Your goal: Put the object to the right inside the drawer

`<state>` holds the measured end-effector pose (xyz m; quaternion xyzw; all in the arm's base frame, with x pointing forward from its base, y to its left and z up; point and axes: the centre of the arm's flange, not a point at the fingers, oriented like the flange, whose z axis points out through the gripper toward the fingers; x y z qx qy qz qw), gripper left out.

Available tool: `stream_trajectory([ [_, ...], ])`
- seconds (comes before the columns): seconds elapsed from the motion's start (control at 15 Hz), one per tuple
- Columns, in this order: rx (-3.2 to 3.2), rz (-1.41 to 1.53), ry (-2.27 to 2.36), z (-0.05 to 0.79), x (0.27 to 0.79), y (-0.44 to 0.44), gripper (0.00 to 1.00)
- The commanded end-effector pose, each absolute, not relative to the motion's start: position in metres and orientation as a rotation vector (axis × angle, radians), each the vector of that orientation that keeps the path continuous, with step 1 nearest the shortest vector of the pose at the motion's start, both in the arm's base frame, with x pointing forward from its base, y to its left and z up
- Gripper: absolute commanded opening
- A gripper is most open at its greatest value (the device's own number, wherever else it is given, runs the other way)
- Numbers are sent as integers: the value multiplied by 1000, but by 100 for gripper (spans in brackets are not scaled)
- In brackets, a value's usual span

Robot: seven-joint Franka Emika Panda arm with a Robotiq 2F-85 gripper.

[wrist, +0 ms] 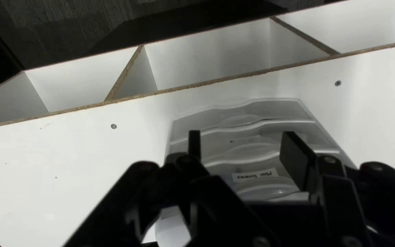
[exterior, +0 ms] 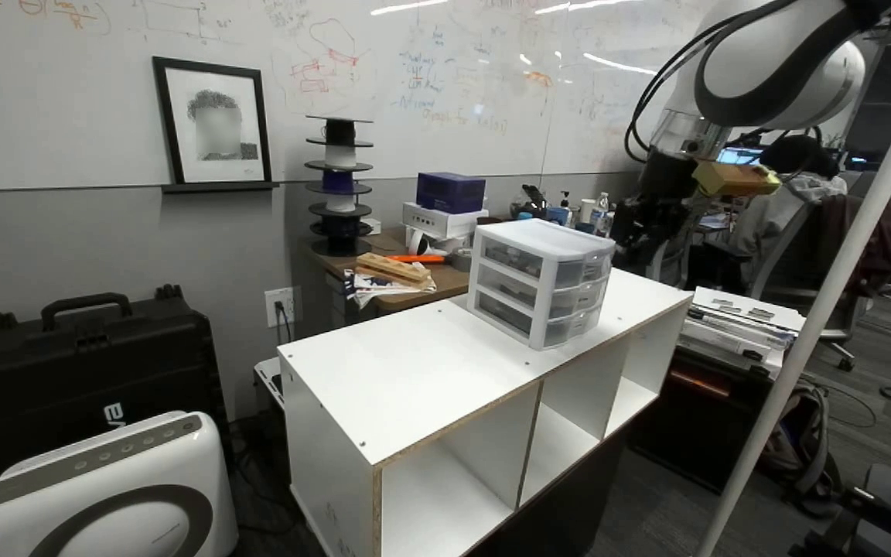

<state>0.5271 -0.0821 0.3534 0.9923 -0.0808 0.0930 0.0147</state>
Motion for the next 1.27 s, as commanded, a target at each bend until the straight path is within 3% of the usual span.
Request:
stream_trajectory([
  [0.0, 3095, 216, -215, 407, 483, -66, 94],
  [0.13, 3110, 154, -164, 429, 466, -58, 100],
  [0.87, 3160, 360, 61, 522, 414, 3, 100],
  [1.2, 3143, 283, 24, 506, 428, -5, 100],
])
